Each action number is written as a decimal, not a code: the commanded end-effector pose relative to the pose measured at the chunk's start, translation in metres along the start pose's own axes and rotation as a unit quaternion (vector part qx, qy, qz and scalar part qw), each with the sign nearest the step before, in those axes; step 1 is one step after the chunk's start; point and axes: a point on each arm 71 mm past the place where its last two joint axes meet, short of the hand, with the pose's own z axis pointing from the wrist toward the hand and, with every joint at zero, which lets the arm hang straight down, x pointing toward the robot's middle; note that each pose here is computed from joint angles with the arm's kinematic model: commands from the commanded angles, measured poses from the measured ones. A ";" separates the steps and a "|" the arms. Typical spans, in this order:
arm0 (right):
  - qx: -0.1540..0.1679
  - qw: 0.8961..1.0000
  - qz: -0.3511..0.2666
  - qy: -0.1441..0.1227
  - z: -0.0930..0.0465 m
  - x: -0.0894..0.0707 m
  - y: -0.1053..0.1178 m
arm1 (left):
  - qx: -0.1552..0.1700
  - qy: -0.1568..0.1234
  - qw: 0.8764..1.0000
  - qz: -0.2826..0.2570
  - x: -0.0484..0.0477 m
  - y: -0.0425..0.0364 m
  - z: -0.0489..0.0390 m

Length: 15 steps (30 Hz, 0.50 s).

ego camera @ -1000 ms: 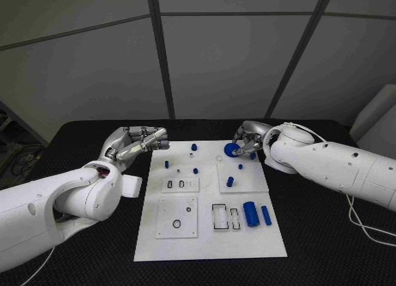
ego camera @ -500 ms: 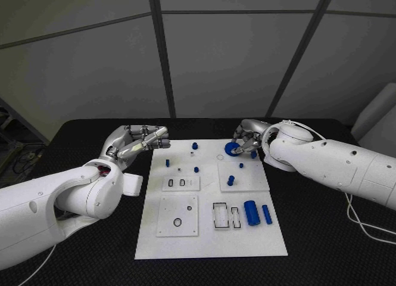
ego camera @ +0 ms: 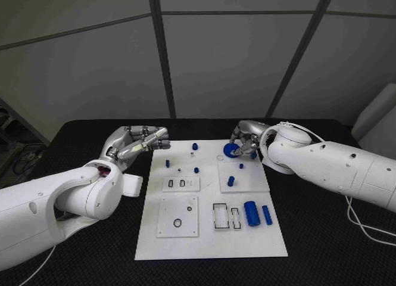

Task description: Assemble the parts on the task board

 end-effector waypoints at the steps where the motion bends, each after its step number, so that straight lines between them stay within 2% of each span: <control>1: -0.027 0.999 -0.011 -0.041 -0.004 -0.006 0.011 | 0.003 0.008 1.000 0.000 0.0014 -0.0014 0.0002; 10: -0.089 0.994 -0.025 -0.065 -0.016 -0.006 0.054 | 0.003 0.008 1.000 0.000 0.0014 -0.0015 0.0001; 15: -0.111 0.991 -0.026 -0.077 -0.014 -0.003 0.078 | 0.003 0.009 1.000 0.000 0.0016 -0.0014 0.0004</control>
